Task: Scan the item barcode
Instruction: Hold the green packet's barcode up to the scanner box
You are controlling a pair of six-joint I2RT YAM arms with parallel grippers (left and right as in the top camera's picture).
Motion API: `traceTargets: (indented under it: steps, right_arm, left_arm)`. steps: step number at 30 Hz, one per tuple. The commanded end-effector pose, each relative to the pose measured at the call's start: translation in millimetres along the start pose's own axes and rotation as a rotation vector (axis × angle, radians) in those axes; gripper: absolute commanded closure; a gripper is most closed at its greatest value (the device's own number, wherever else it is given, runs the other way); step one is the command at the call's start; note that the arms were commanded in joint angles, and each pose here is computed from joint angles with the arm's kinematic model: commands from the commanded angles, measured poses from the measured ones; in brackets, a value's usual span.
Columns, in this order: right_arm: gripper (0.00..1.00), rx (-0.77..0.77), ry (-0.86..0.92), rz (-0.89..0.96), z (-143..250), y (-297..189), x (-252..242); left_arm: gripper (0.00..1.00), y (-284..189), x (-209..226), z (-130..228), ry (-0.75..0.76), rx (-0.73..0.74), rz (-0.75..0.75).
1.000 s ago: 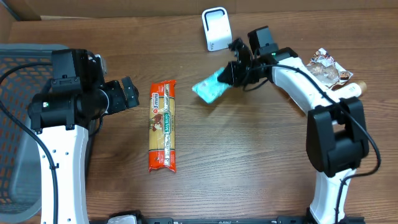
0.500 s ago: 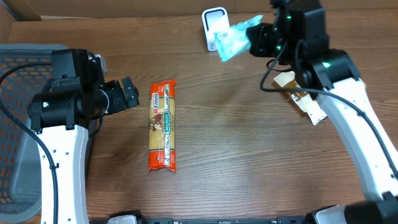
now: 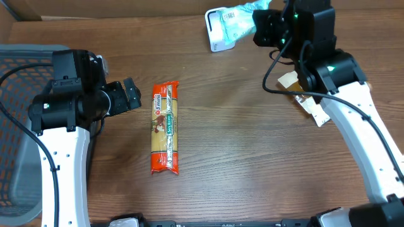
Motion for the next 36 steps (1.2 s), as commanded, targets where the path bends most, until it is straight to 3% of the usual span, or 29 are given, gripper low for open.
traceTargets:
  steps: [1, 5, 11, 23, 33, 36]
  right_arm:
    - [0.96, -0.033, -0.009, -0.014, -7, 13, 3]
    - [0.96, -0.133, -0.188, 0.004, -14, 37, 4]
    - [0.96, -0.38, -0.527, 0.278, -22, 69, 1]
    - [0.96, -0.465, -1.249, 0.47, 22, 162, -20]
    - [0.96, -0.556, -1.593, 0.414, 59, 202, -27]
    - [0.96, -0.553, -1.605, 0.391, 64, 208, -28]
  left_arm:
    - [0.0, -2, 0, -5, 0.017, -0.013, -0.006]
    - [0.0, -2, 0, -5, 0.017, -0.013, -0.006]
    - [0.0, -2, 0, -5, 0.017, -0.013, -0.006]
    - [0.0, -2, 0, -5, 0.017, -0.014, -0.006]
    - [0.0, -2, 0, -5, 0.017, -0.014, -0.006]
    - [0.0, -2, 0, -5, 0.017, -0.013, -0.006]
Point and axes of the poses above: each gripper's point midway between its finger pads, its own y axis out along the fingers, its own x axis along the line the jaws close on, z = x × y, the point moved 5 cm from there along -y, back along the fingers, and after that the axes turned 10 degrees about y, right-handed, at the moved point
